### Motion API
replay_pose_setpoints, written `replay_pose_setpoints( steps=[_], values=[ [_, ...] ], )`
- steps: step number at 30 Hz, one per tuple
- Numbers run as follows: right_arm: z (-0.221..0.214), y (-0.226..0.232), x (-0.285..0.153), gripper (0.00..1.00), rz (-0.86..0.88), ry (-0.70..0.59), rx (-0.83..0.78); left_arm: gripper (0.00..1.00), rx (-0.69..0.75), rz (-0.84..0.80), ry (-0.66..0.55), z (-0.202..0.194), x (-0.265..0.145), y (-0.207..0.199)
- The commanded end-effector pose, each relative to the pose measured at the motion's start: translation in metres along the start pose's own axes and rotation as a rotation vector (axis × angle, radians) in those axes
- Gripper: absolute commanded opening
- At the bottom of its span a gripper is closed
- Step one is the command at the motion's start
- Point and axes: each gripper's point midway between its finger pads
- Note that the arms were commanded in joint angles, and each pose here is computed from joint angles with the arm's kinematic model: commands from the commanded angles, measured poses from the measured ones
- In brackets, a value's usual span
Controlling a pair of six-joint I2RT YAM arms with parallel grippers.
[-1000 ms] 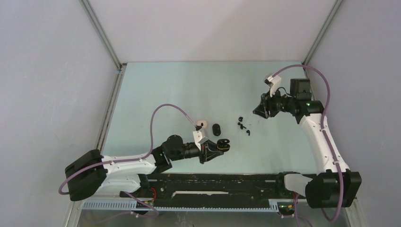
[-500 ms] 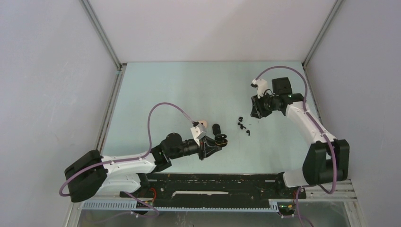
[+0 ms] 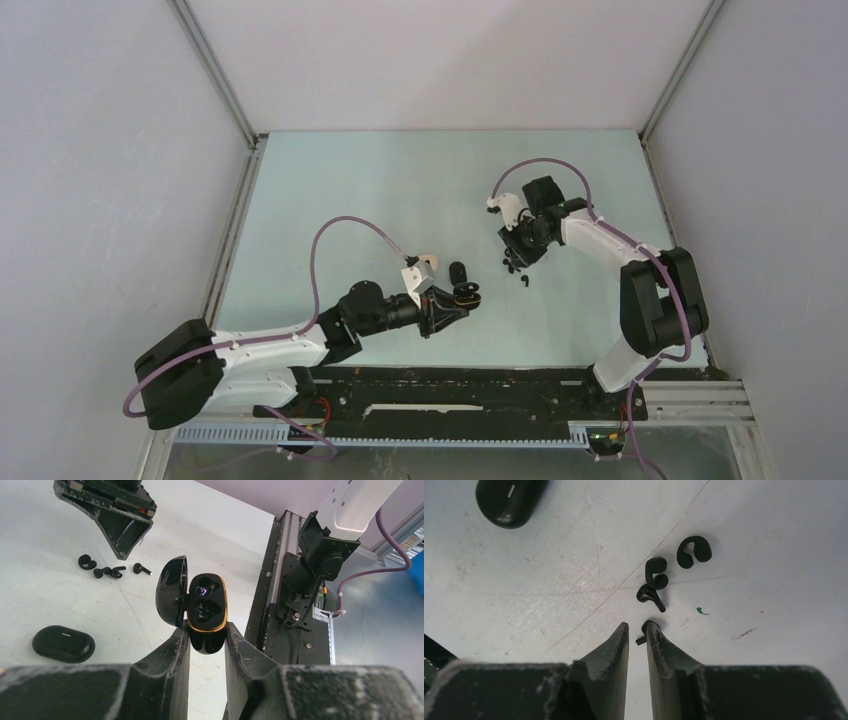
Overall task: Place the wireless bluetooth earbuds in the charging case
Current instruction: Pick up the earbud from the center of the board.
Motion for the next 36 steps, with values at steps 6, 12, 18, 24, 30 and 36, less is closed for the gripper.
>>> replay_pose_setpoints(
  steps=[6, 12, 18, 24, 30, 36],
  values=[
    [0.009, 0.0, 0.014, 0.27, -0.041, 0.037, -0.049, 0.0, 0.003, 0.003, -0.069, 0.022, -0.002, -0.001],
    [0.005, 0.001, 0.018, 0.27, -0.05, 0.063, -0.056, 0.0, -0.008, 0.002, -0.065, 0.021, -0.001, -0.001],
    [-0.006, -0.005, 0.016, 0.29, -0.102, 0.11, -0.023, 0.0, -0.014, 0.0, -0.062, 0.02, 0.0, -0.001],
    [-0.014, -0.01, 0.013, 0.35, -0.144, 0.147, -0.005, 0.0, -0.02, -0.004, -0.051, 0.018, 0.002, -0.001],
    [-0.021, -0.011, 0.016, 0.38, -0.163, 0.184, -0.007, 0.0, -0.029, -0.014, -0.047, 0.018, 0.005, -0.003],
    [-0.028, -0.016, 0.024, 0.39, -0.184, 0.221, -0.001, 0.0, -0.037, -0.012, -0.046, 0.017, 0.003, -0.003]
  ],
)
Point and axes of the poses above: each gripper's point midway between its finger pads, its own x axis out along the fingers, its own y axis along the line the jaws close on, z = x × y, and after that the axes turned 7 degrees about x, right-handed
